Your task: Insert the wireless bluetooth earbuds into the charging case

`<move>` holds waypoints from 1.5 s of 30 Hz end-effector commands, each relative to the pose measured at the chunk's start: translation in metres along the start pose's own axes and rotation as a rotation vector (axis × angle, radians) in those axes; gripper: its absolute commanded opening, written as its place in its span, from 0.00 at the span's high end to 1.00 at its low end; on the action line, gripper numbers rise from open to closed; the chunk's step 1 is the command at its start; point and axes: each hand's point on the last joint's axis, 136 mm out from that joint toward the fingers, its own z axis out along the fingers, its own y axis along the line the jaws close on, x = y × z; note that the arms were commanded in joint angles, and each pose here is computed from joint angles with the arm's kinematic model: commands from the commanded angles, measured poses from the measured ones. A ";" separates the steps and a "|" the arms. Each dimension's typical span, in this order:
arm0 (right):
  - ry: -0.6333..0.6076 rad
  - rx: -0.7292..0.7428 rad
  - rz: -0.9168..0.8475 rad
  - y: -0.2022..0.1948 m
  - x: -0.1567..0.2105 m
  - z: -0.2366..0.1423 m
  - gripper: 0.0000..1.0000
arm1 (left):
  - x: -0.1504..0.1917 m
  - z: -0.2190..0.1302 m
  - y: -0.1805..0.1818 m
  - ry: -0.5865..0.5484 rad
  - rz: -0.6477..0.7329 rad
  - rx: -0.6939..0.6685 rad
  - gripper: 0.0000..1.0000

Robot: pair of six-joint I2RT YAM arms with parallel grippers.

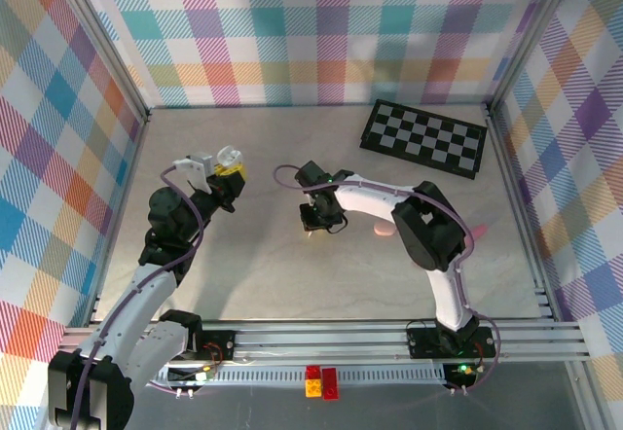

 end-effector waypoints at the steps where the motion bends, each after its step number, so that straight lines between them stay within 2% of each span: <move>1: -0.133 -0.005 -0.014 -0.003 -0.019 -0.017 0.80 | -0.015 0.001 -0.004 -0.035 0.006 0.026 1.00; 6: -0.256 -0.023 -0.054 -0.004 -0.027 -0.037 0.80 | -0.001 0.004 -0.004 0.012 0.015 0.029 1.00; 17: -0.505 -0.036 -0.221 -0.002 -0.038 -0.108 0.79 | 0.044 0.020 -0.033 0.130 0.112 0.159 1.00; 23: -0.577 -0.038 -0.323 0.003 -0.038 -0.147 0.79 | 0.066 0.028 -0.048 0.183 0.171 0.228 1.00; 31: -0.652 -0.057 -0.355 0.009 -0.039 -0.184 0.79 | 0.096 0.041 -0.066 0.227 0.248 0.309 1.00; 36: -0.676 -0.087 -0.356 0.013 -0.038 -0.199 0.79 | 0.120 0.050 -0.082 0.308 0.318 0.348 1.00; 45: -0.717 -0.218 -0.403 0.032 -0.030 -0.219 0.80 | 0.137 0.058 -0.112 0.355 0.351 0.455 1.00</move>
